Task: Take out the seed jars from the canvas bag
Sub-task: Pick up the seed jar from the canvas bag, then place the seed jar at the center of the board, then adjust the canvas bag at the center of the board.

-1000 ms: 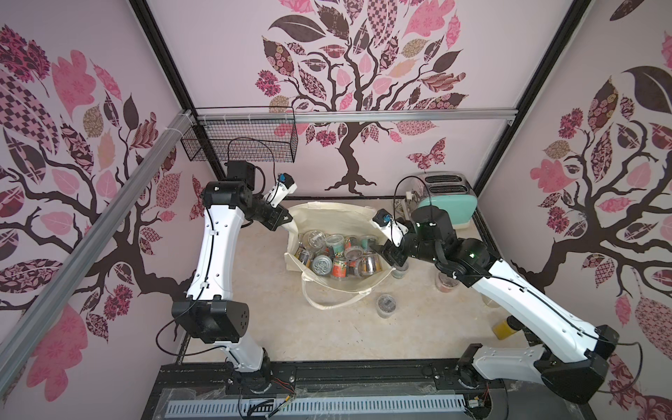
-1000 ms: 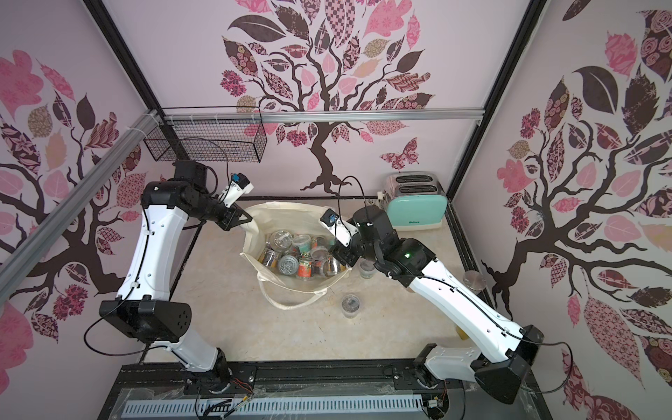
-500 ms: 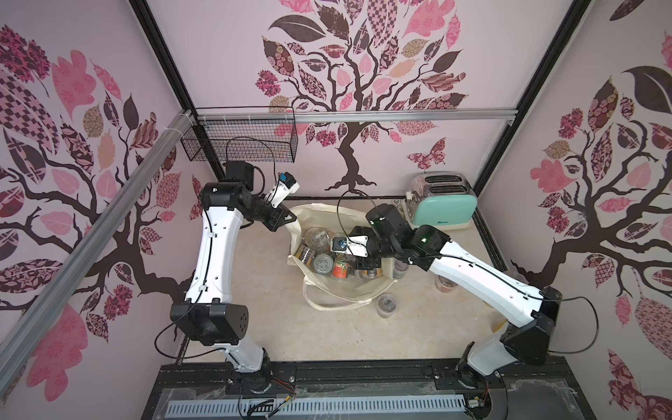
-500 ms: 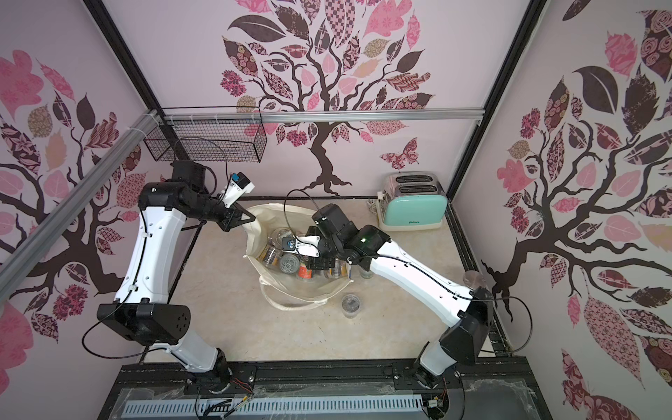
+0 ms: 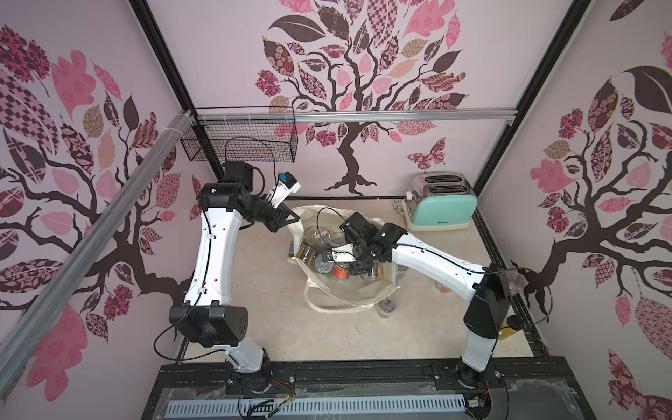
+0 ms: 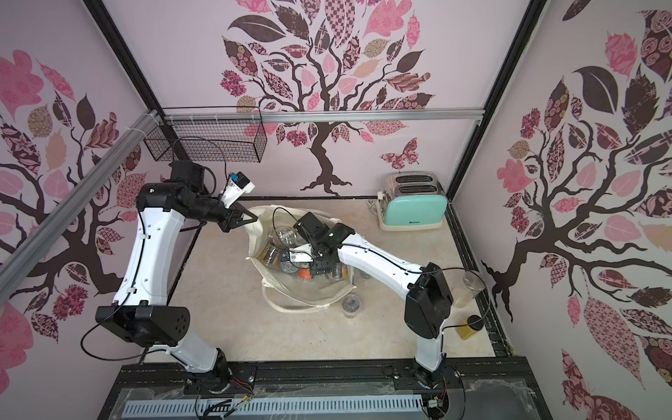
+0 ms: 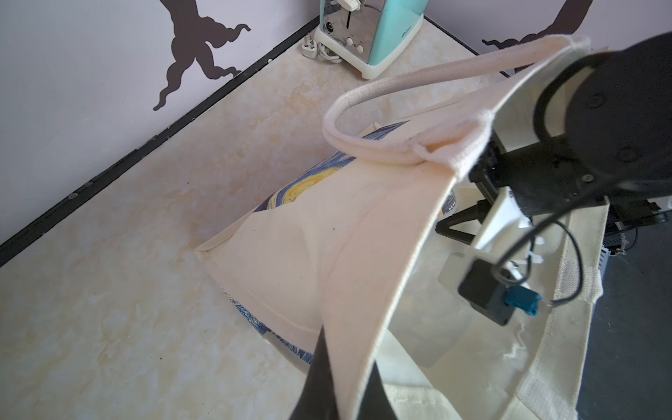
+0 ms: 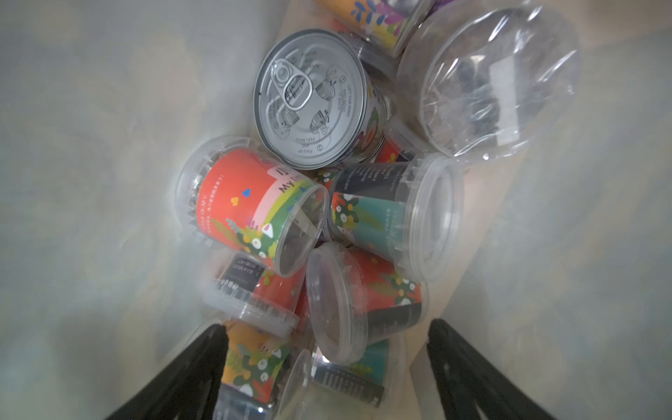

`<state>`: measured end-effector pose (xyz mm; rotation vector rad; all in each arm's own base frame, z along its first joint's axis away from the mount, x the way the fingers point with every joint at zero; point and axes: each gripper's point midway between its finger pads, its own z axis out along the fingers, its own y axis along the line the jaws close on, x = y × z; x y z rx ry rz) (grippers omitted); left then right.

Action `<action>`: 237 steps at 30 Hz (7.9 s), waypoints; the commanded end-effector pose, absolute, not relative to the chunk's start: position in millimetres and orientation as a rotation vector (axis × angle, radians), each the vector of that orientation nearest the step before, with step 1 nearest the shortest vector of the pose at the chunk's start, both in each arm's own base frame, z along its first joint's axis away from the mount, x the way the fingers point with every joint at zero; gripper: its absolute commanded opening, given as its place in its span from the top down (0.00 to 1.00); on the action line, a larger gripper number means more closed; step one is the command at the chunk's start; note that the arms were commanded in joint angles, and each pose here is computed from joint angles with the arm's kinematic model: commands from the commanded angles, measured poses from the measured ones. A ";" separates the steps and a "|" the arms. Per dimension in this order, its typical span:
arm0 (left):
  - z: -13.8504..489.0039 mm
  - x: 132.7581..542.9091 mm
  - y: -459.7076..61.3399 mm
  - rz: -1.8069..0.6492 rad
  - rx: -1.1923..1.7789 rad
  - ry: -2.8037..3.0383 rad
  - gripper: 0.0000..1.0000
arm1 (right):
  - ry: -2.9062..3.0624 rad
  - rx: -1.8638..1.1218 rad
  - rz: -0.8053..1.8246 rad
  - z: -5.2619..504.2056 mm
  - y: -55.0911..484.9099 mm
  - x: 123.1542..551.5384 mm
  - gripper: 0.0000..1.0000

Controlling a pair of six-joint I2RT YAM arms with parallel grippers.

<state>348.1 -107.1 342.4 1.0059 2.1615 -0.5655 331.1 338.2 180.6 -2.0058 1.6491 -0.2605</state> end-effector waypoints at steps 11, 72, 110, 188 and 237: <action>376.5 332.2 -125.6 -0.638 1.063 1.968 1.00 | 1.537 -1.868 -0.277 183.4 369.8 362.2 0.12; 370.1 329.2 -121.2 -0.612 1.044 2.002 1.00 | 1.490 -1.776 -0.320 164.2 360.1 378.7 0.81; 347.5 407.7 -84.9 -0.417 0.696 2.130 1.00 | 1.280 -1.522 -0.043 317.7 358.6 324.3 0.83; 294.5 457.7 -80.0 -0.475 0.595 2.290 1.00 | 0.803 -1.945 0.279 140.2 468.5 125.7 0.57; 359.1 344.8 -116.9 -0.522 0.976 1.990 1.00 | 1.504 -1.907 0.264 170.7 387.4 240.3 0.44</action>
